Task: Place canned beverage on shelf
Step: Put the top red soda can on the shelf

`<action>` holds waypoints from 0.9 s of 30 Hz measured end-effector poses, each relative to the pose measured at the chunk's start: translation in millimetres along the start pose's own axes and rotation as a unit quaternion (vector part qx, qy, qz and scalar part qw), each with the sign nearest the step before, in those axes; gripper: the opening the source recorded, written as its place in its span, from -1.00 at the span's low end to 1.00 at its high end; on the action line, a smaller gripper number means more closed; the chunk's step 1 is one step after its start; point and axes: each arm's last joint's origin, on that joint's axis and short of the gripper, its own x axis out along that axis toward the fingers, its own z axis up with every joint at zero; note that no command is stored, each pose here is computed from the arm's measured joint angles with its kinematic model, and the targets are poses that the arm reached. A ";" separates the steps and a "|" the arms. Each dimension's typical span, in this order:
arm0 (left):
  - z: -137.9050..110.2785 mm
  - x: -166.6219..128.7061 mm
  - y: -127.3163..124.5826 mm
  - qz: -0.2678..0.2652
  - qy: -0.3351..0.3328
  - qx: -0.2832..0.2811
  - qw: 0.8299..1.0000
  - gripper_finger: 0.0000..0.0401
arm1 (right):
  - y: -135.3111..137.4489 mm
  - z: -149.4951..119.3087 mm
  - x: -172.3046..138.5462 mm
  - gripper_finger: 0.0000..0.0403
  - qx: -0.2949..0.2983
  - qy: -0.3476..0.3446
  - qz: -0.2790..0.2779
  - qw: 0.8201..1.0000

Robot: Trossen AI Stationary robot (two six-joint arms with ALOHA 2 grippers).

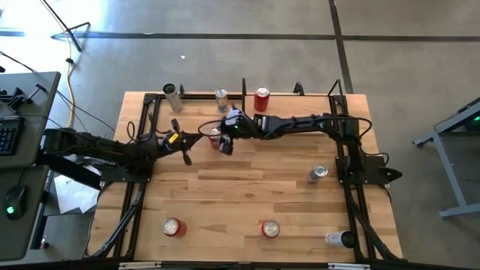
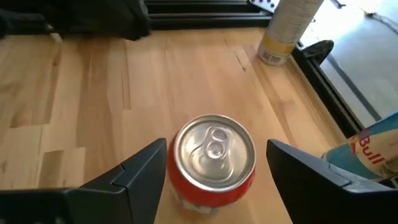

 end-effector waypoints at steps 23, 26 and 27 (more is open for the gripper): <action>-0.5 -1.3 0.2 -0.002 0.005 0.001 1.000 -1.00 | -4.1 -0.1 21.8 0.30 0.009 0.037 0.018 0.999; -0.5 -1.3 0.2 -0.002 0.005 0.001 1.000 -1.00 | -3.5 -2.5 24.8 0.30 0.009 0.039 0.024 0.999; -0.5 -1.3 0.2 -0.002 0.005 0.001 1.000 -1.00 | -3.1 -3.4 27.2 0.30 0.009 0.038 0.025 0.999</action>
